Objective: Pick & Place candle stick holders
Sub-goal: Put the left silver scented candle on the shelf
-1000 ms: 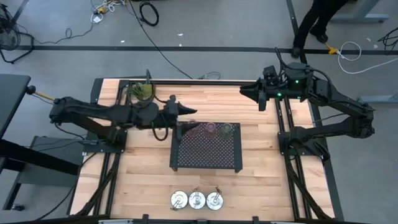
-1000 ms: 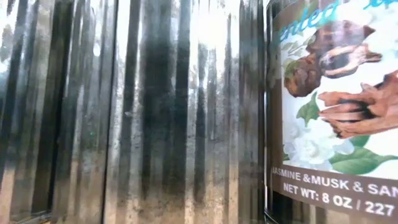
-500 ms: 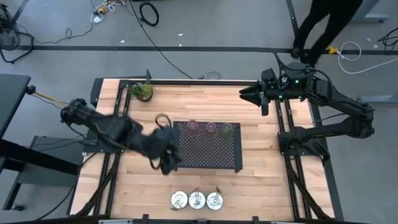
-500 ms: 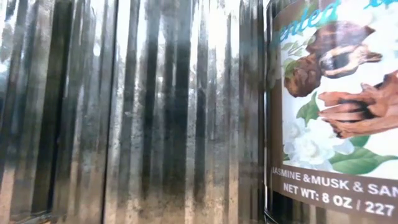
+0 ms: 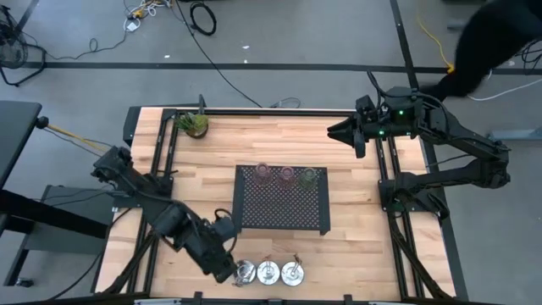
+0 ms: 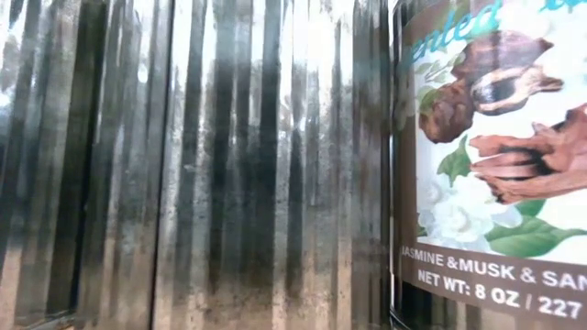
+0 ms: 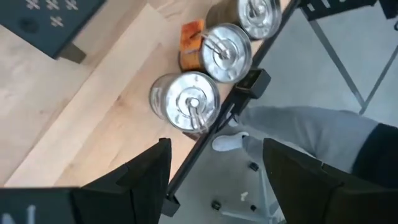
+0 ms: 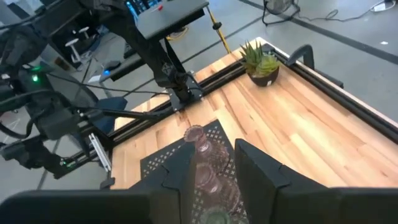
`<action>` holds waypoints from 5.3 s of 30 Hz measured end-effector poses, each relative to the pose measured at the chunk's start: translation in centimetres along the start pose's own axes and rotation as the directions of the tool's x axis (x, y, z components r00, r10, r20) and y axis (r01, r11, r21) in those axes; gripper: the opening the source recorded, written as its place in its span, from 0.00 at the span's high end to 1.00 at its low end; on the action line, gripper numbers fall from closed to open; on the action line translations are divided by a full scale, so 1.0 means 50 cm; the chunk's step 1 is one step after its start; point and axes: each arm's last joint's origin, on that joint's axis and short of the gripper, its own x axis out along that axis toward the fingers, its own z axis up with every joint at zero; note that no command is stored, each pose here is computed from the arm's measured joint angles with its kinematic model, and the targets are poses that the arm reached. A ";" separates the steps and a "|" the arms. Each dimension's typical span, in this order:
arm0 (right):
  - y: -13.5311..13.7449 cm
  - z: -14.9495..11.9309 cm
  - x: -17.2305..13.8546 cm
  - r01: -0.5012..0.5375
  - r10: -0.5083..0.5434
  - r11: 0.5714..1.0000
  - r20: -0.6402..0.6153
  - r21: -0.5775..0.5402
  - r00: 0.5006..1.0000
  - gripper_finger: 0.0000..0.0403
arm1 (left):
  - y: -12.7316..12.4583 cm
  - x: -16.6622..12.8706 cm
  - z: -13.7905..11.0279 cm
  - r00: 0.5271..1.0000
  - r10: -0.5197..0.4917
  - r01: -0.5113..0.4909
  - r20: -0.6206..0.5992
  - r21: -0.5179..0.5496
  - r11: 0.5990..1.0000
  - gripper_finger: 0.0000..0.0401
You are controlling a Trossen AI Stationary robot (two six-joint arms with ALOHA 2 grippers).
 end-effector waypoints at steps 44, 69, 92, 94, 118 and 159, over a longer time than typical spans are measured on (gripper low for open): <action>-0.001 -0.001 0.000 0.004 -0.004 0.998 -0.003 -0.056 1.000 0.72 | -0.064 -0.011 0.010 0.943 -0.318 0.295 0.102 0.190 0.936 0.17; 0.000 0.000 0.000 0.003 -0.003 0.998 -0.002 -0.056 1.000 0.72 | -0.050 0.034 0.021 0.977 -0.213 0.202 0.026 0.225 0.953 0.03; -0.001 -0.002 0.000 0.005 -0.006 1.000 -0.009 -0.029 1.000 0.72 | -0.011 0.233 0.007 0.980 0.186 -0.158 -0.069 0.295 0.942 0.03; -0.001 -0.002 0.000 0.006 -0.006 1.000 -0.009 -0.028 1.000 0.72 | -0.011 0.233 0.008 0.980 0.187 -0.161 -0.062 0.294 0.942 0.03; -0.001 -0.002 0.000 0.005 -0.006 0.999 -0.009 -0.033 1.000 0.72 | -0.015 0.227 -0.033 0.973 0.231 -0.226 0.027 0.351 0.909 0.03; -0.001 -0.002 0.000 0.006 -0.006 0.999 -0.008 -0.048 1.000 0.72 | -0.020 0.306 -0.047 0.975 0.211 -0.159 -0.069 0.447 0.880 0.03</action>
